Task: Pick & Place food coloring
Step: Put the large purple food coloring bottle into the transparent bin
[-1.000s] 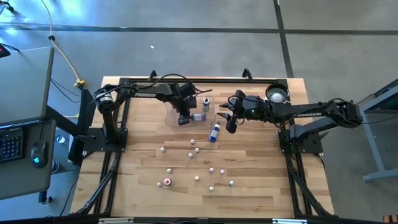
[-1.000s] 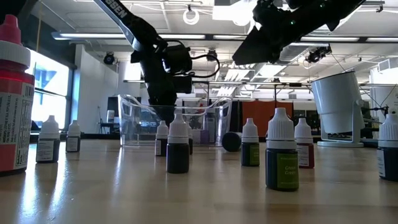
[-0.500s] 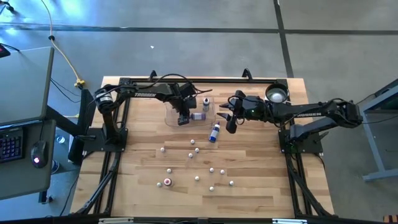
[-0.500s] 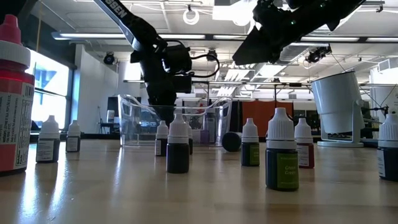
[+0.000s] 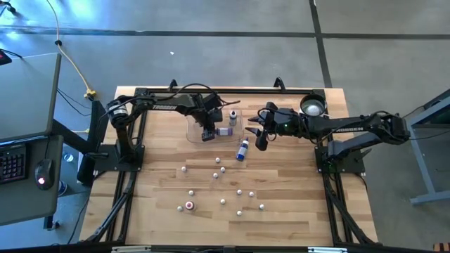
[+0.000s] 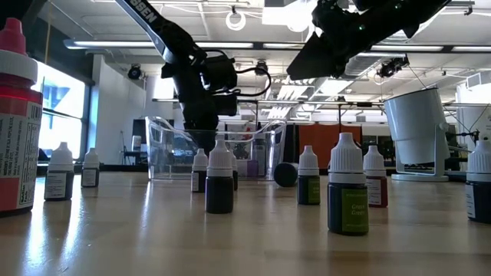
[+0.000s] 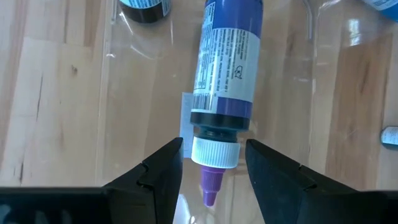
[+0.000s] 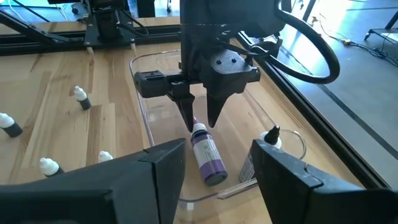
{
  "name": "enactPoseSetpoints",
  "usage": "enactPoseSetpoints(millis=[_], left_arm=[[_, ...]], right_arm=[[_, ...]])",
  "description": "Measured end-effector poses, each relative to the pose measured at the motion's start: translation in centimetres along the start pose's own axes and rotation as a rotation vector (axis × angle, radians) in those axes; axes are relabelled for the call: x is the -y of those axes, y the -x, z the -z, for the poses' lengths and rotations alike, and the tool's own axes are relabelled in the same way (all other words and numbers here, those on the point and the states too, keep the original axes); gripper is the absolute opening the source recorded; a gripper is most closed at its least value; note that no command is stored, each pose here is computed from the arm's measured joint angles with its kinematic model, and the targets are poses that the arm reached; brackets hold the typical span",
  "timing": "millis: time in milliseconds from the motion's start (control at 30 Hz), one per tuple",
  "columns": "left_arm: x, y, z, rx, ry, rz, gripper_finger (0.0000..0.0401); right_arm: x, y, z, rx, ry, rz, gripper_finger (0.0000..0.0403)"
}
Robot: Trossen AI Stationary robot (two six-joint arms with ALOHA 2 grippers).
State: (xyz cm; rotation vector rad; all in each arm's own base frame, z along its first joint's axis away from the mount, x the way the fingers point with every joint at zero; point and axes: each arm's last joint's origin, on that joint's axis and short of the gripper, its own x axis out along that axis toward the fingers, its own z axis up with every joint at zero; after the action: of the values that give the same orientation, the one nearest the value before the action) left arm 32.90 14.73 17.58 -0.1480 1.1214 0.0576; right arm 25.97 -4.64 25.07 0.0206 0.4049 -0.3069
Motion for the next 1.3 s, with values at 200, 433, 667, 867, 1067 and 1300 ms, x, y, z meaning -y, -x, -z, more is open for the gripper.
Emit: enactPoseSetpoints(millis=[200,433,667,867,1067,1300], left_arm=[[0.0,0.0,0.0,0.001,0.0,0.01,0.0172],[0.1,-1.6,0.1,-0.035,-0.011,-0.008,0.0172],[0.0,-1.7,0.2,-0.054,-0.015,-0.056,0.0172],[0.2,-1.7,0.4,-0.078,-0.014,-0.049,0.0171],[0.2,-1.8,0.4,-0.069,-0.016,-0.047,0.0132],[0.1,-1.7,0.2,-0.055,-0.02,-0.075,0.0074]], right_arm=[[0.0,0.0,0.0,0.0,0.0,0.0,0.0177],[0.0,0.0,0.0,0.0,0.0,0.0,0.0177],[0.0,0.0,0.0,0.0,0.0,0.0,0.0177],[0.0,0.0,0.0,0.0,0.0,0.0,0.0177],[0.0,0.0,0.0,0.0,0.007,0.0,0.0177],[0.0,0.0,0.0,0.0,0.026,0.0,0.0177]])
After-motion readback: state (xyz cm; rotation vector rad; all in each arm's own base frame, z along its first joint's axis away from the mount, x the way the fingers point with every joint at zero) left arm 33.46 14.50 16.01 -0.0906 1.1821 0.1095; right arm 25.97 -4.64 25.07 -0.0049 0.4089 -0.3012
